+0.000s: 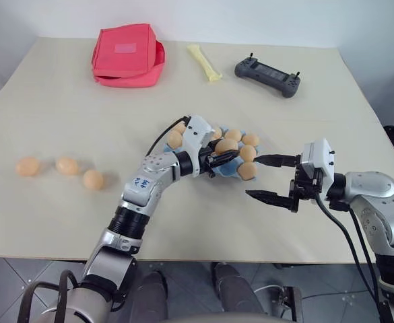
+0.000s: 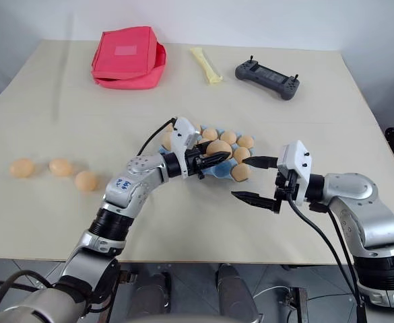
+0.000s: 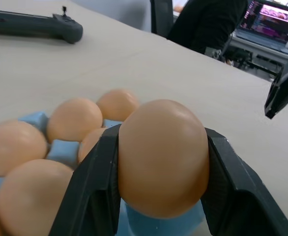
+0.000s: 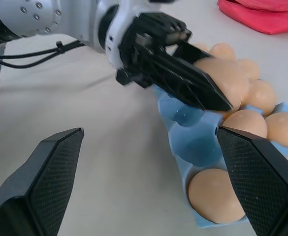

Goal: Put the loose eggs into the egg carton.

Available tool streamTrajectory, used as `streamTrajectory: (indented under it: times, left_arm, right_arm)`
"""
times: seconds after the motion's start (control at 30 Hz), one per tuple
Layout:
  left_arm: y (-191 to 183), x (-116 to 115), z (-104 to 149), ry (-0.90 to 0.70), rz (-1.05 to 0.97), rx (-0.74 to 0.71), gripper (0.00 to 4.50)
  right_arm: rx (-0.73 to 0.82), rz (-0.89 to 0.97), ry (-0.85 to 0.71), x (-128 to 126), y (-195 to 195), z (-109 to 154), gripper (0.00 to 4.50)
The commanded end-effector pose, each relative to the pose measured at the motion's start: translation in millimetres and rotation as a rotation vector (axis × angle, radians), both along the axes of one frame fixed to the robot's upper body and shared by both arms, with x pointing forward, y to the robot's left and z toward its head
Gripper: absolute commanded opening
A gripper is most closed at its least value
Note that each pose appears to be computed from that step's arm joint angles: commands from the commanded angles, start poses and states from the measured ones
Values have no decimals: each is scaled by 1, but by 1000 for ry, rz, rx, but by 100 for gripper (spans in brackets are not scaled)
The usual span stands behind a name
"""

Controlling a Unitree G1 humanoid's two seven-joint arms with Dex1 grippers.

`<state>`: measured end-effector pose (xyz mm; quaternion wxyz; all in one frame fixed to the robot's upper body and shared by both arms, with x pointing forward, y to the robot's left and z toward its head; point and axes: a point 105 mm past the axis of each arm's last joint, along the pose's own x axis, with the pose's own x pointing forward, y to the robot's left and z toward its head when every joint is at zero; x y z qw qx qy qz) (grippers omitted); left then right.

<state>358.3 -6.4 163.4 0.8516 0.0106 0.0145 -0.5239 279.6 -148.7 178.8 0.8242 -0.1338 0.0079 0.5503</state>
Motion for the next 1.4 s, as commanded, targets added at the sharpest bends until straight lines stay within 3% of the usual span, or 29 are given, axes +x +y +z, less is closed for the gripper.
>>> streamTrajectory:
  times: [0.03, 0.2, 0.5, 0.73, 0.83, 1.13, 1.4]
  left_arm:
    - [-9, -1, 11, -63, -34, 7, 169]
    - [-8, 1, 11, -69, -22, 8, 169]
    - [-8, -5, 17, -93, -29, -14, 448]
    - [10, -16, 32, -141, 7, -54, 448]
    - [39, -35, 38, -169, 26, -91, 448]
    - [137, -67, 26, -127, 242, 28, 448]
    - [226, -86, 39, -100, 578, 23, 448]
  right_arm:
    - [4, -12, -59, -5, -3, 15, 450]
    - [4, -19, -57, -6, -4, 14, 450]
    - [2, -13, -55, -3, -3, 15, 450]
    - [-2, 10, -53, 0, -1, 15, 450]
    - [1, 29, -50, 1, 1, 16, 450]
    - [4, 124, -40, 5, 7, 18, 450]
    - [-9, 181, -37, 16, 12, 19, 450]
